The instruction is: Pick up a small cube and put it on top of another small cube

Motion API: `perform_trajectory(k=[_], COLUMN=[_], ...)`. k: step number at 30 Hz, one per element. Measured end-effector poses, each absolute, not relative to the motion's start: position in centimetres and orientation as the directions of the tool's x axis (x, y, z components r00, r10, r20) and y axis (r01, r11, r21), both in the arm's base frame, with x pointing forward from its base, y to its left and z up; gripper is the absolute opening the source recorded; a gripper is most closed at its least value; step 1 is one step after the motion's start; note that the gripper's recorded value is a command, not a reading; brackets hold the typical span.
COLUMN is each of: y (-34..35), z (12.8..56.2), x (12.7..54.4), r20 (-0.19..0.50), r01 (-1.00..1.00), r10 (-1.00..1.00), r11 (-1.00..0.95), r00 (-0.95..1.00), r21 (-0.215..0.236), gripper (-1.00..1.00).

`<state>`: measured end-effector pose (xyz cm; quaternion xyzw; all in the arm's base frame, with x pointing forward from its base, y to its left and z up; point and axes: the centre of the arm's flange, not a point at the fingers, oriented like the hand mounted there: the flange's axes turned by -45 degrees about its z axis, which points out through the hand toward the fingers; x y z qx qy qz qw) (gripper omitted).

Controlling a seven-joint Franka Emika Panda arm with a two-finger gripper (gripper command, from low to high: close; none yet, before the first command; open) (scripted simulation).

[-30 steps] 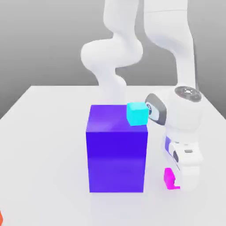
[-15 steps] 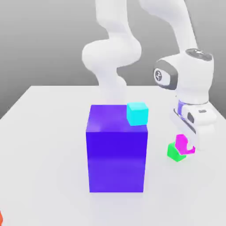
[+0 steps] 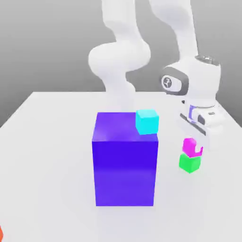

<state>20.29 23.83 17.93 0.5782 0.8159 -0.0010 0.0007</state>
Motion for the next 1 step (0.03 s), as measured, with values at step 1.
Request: perform_trajectory(k=[1], y=[23.83], z=[17.93], x=[20.3], r20=[-0.002], r01=[0.944], r10=[0.944], r11=[0.331], r00=[-0.331], r21=[-0.001], gripper=[1.0])
